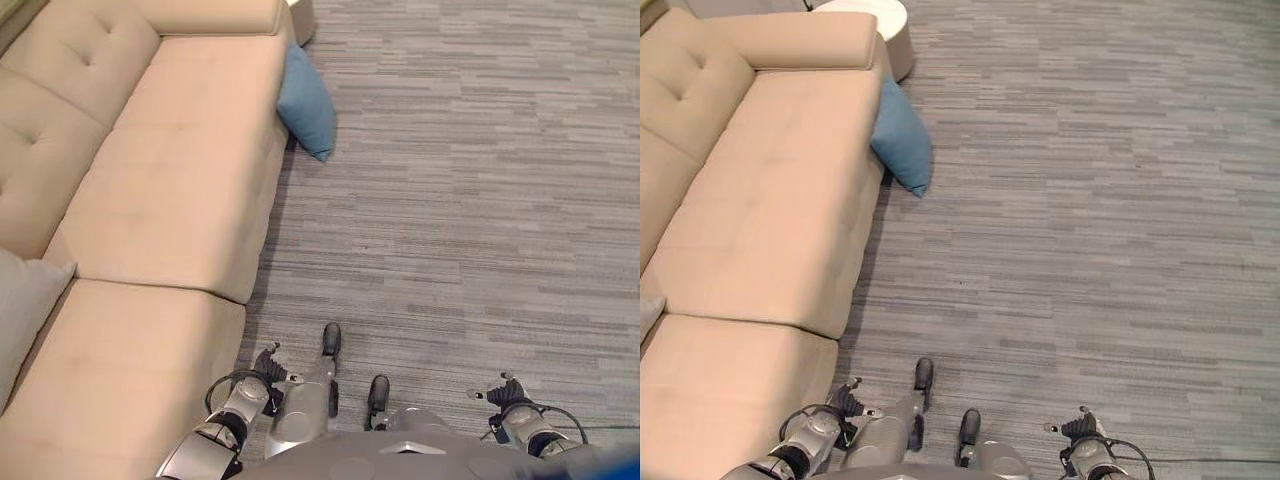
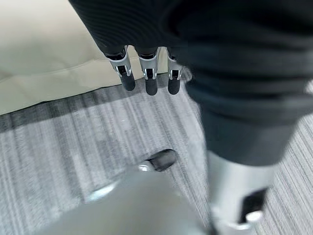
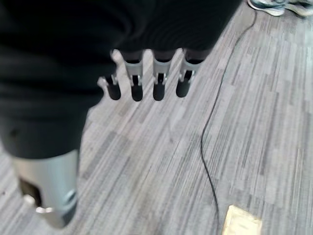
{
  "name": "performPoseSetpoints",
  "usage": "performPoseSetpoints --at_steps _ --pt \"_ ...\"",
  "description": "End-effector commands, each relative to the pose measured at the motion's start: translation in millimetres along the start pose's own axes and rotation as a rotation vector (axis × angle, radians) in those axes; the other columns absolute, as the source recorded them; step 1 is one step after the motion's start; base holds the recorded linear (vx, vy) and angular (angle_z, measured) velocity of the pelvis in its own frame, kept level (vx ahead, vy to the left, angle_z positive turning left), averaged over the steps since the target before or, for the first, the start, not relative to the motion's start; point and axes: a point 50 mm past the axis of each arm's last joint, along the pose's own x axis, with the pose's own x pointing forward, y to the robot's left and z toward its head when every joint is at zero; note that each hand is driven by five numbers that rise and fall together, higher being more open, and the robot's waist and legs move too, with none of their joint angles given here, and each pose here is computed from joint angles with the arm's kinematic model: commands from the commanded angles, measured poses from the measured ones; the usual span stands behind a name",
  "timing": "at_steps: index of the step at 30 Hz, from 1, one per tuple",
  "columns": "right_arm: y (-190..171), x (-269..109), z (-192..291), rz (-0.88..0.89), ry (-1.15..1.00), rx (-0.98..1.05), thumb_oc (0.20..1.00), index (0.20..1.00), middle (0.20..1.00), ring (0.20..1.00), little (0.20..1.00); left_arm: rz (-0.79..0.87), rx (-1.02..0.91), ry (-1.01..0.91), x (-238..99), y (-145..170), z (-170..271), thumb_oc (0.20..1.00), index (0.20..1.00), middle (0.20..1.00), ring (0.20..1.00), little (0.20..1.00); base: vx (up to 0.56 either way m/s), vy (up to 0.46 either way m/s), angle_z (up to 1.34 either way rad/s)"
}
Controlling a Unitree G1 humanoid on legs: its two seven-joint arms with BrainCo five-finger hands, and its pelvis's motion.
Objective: Pick up all the scattered cushions and arrange them neatly on the sofa.
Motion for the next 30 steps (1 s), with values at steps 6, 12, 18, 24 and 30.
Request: performPoseSetpoints --at_steps 6,12,18,24,30 --pt "-1.5 -1.1 -0.5 -0.006 -0.041 -0.041 1.0 1.0 1.0 1.0 1.0 0.016 0.021 -0.012 1.2 4.3 4.1 1.0 1.0 1.0 1.0 1.0 0.18 0.098 -0.35" --pt "3.1 -2.7 -4.9 0.0 -0.032 -0.078 1.0 1.0 1.0 1.0 1.0 0.015 0.009 -0.02 1.5 1.8 6.1 1.0 1.0 1.0 1.0 1.0 0.33 -0.161 0.03" --pt "11.4 -5.9 -5.7 -0.002 -0.028 0.004 1.0 1.0 1.0 1.0 1.0 -0.027 -0.01 -0.028 0.3 -15.3 12.4 1.0 1.0 1.0 1.0 1.0 0.17 -0.191 0.68" --pt "10.0 -5.6 -3.7 -0.028 -0.034 0.003 1.0 1.0 1.0 1.0 1.0 -0.035 0.011 -0.032 0.7 -19.8 17.1 1.0 1.0 1.0 1.0 1.0 0.28 -0.127 -0.08" --pt "19.5 -8.5 -7.4 0.008 -0.029 -0.065 1.0 1.0 1.0 1.0 1.0 -0.026 -0.007 0.061 -3.9 -16.9 -13.5 1.0 1.0 1.0 1.0 1.0 0.49 0.031 -0.45"
